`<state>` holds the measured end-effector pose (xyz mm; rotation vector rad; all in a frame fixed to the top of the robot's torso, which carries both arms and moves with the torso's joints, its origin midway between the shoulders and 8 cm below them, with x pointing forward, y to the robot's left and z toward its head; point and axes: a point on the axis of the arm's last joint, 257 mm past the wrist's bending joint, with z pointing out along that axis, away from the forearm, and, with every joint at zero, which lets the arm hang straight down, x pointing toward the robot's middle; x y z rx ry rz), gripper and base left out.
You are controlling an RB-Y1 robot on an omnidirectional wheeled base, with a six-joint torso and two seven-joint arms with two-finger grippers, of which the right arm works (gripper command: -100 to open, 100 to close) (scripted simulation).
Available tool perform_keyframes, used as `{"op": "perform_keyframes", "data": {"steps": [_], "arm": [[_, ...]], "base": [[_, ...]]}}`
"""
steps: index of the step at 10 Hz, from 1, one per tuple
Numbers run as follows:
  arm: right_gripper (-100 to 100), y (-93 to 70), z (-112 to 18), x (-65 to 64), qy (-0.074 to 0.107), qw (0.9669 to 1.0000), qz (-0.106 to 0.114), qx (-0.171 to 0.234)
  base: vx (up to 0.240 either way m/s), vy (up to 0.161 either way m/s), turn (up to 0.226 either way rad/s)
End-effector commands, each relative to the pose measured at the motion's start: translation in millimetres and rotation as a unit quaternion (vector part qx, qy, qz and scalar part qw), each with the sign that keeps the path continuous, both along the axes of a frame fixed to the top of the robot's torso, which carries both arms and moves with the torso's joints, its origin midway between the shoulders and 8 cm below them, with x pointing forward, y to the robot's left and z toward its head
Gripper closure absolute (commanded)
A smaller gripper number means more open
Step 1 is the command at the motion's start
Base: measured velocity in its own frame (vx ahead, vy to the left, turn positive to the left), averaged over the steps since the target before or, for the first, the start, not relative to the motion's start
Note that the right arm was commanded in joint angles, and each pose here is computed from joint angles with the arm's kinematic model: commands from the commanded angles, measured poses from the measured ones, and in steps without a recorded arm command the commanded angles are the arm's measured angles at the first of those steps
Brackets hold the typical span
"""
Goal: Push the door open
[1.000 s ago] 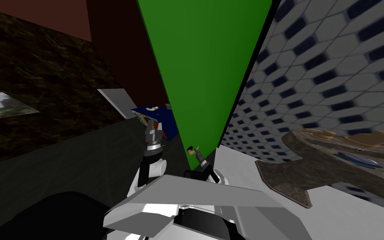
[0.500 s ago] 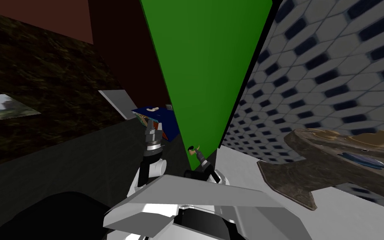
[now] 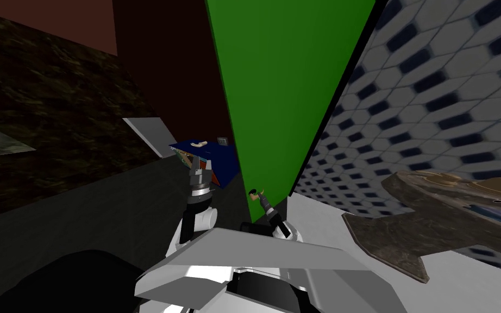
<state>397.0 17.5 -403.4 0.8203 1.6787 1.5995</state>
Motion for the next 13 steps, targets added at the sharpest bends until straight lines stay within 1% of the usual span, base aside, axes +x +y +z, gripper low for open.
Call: {"op": "perform_keyframes", "data": {"steps": [1,2,4,6,9,13], "arm": [[100,-20.8,1.7,12.1,-0.004,0.9998,-0.021,-0.004],[100,-25.1,1.6,14.5,-0.004,0.9996,-0.026,-0.005],[100,-41.6,1.8,23.9,-0.005,0.9989,-0.047,-0.006],[100,-49.5,2.2,28.5,-0.005,0.9983,-0.058,-0.005],[100,-66.9,3.9,38.9,-0.005,0.9965,-0.084,-0.002],[100,-83.1,6.5,49.2,-0.005,0.9936,-0.112,0.004]], "base": [[0.140,0.215,-0.049],[0.115,0.168,-0.036],[0.120,0.153,-0.050],[0.112,0.133,-0.057],[0.124,0.149,-0.048],[0.105,0.156,-0.052]]}}
